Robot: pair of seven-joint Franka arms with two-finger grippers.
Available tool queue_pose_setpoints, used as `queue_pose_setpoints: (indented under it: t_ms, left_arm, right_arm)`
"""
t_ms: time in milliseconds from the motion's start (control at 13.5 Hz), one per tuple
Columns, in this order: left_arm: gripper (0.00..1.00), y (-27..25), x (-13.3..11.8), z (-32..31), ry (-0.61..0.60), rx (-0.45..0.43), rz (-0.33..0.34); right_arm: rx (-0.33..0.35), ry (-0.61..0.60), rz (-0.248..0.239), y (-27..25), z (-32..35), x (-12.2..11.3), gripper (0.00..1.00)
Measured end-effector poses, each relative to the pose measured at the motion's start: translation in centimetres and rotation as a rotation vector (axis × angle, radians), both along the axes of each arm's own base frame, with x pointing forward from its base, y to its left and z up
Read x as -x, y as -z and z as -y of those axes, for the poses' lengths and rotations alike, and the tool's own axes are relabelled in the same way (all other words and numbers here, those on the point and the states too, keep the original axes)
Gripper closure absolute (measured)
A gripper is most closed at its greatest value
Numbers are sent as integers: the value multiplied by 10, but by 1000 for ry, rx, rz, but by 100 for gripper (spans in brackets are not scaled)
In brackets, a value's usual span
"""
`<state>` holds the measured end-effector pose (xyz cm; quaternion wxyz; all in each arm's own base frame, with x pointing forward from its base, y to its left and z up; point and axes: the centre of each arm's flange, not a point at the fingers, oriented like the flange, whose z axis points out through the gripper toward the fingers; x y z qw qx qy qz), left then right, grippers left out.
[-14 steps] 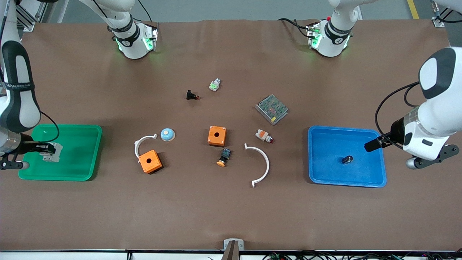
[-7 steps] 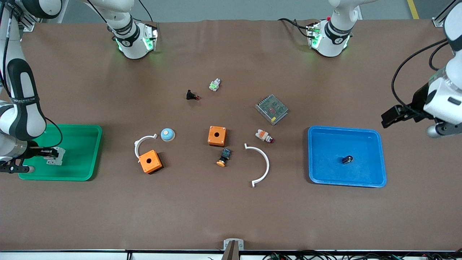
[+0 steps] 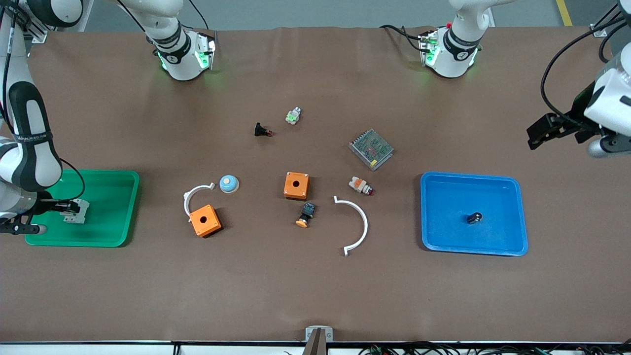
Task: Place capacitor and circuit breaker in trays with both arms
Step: 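Lower the breaker into the green tray while the left gripper withdraws, then open the right gripper and lift it away from the breaker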
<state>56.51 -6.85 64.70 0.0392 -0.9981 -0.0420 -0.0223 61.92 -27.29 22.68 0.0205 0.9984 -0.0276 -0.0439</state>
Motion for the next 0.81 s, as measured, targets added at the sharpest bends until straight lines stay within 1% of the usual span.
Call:
queue_pose_setpoints:
  t_ms: [74, 148, 222, 296, 370, 444, 519, 667, 815]
  left_arm:
    - [0, -6, 7, 1, 13, -9, -7]
    - [0, -11, 13, 0, 25, -16, -13]
    - [0, -16, 17, -2, 39, -19, -16]
    - [0, -18, 19, -5, 54, -17, -17]
    - [0, -20, 21, -8, 62, -12, -18]
    - [0, -21, 21, -10, 66, -9, -18]
    - [0, -22, 22, -12, 67, -7, -18]
    - [0, -22, 23, -12, 70, -4, -22]
    - [0, -20, 24, -10, 72, 13, -31]
  right_arm:
    - [-1, 1, -4, 2, 0, 1, 60]
    - [-2, 1, -6, 4, 0, 1, 57]
    - [-2, 1, -6, 4, 1, 1, 56]
    - [-3, 1, -6, 4, 0, 1, 51]
    - [-4, 0, -8, 4, 0, 0, 40]
    - [-8, -1, -14, 2, -1, 0, 32]
    - [-13, -3, -22, -4, -3, -1, 21]
    - [-27, -12, -41, -38, -13, -4, 3]
    - [-35, -32, -52, -100, -35, -5, 2]
